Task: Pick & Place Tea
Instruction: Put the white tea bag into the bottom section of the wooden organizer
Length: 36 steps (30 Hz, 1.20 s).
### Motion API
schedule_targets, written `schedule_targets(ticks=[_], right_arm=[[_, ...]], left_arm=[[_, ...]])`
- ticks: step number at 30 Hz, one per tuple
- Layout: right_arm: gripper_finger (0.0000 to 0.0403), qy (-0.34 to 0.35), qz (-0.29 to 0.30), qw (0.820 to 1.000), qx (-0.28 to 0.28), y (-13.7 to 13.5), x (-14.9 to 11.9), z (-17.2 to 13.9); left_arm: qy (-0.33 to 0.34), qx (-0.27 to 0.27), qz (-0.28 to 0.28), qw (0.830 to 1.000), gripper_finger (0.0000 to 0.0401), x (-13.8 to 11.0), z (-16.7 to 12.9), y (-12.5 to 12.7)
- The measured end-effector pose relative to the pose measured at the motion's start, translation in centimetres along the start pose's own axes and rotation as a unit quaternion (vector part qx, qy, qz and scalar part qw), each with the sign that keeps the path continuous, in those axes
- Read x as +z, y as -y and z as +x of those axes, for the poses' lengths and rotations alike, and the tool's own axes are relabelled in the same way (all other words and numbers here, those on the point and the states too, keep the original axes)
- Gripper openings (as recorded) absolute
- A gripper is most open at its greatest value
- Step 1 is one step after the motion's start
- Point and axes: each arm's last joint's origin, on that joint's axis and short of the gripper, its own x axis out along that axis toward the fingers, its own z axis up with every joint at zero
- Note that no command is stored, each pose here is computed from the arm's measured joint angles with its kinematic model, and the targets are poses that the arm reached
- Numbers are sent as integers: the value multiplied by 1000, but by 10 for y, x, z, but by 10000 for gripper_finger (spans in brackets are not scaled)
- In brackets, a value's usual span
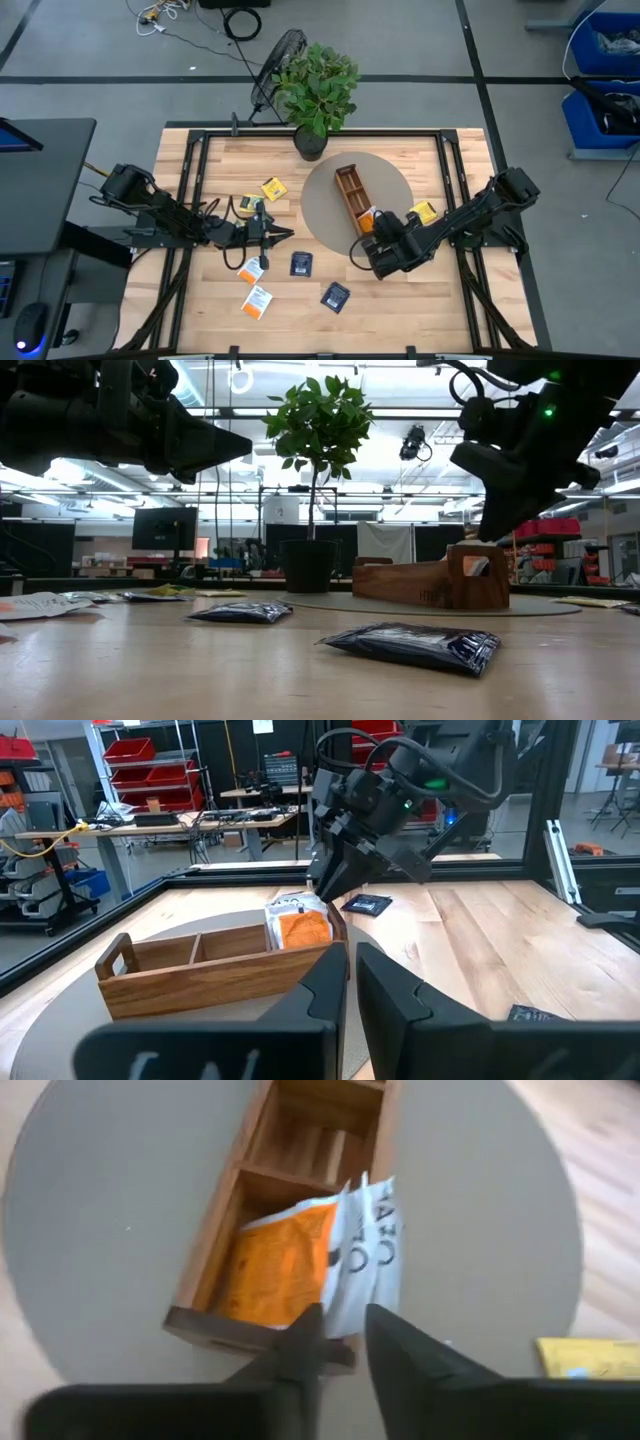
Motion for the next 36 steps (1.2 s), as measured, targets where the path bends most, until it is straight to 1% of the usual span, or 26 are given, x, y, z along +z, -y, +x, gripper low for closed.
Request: schedule_targets(ticks=[2,5,9,12,14,17,22,24,28,30,32,33,34,35,36], right_arm=[[117,9,-19,1000,-10,2,0,0],[149,21,-26,999,-18,6,2,-2],[169,49,-39,998,-14,7,4,-6],[169,86,-72,994,-3,4,0,-11],[162,91,-91,992,13,0,-4,-15],[145,102,-117,986,57,-9,-12,-24],[119,129,-164,969,135,-25,-22,-40],[111,153,-186,959,153,-30,-25,-46],[93,189,-243,935,177,-37,-29,-57],[83,193,-254,928,192,-40,-29,-60],[72,186,-261,919,231,-46,-28,-64],[66,185,-265,909,262,-51,-28,-66],[60,185,-275,894,302,-56,-28,-67],[53,189,-284,873,347,-60,-29,-68],[47,200,-294,849,391,-63,-30,-67]], left_arm=[[0,0,0,1000,32,0,0,0],[0,0,0,1000,32,0,0,0],[1,0,-4,1000,32,0,0,0],[-3,0,-1,1000,32,-1,0,0],[-2,-1,0,1000,32,0,0,0],[-7,-1,-2,1000,32,-2,0,0],[-42,-2,-9,999,32,-9,0,0],[-55,-11,-13,998,32,-12,-1,1],[-46,-42,-21,998,32,-9,-1,2],[-39,-48,-24,998,32,-8,-1,3],[-43,-47,-19,998,32,-9,-1,3],[-43,-47,-18,998,32,-9,-1,3],[-42,-47,-19,998,32,-9,-1,3],[-42,-47,-20,998,32,-9,-1,3],[-41,-47,-20,998,32,-8,-1,3]])
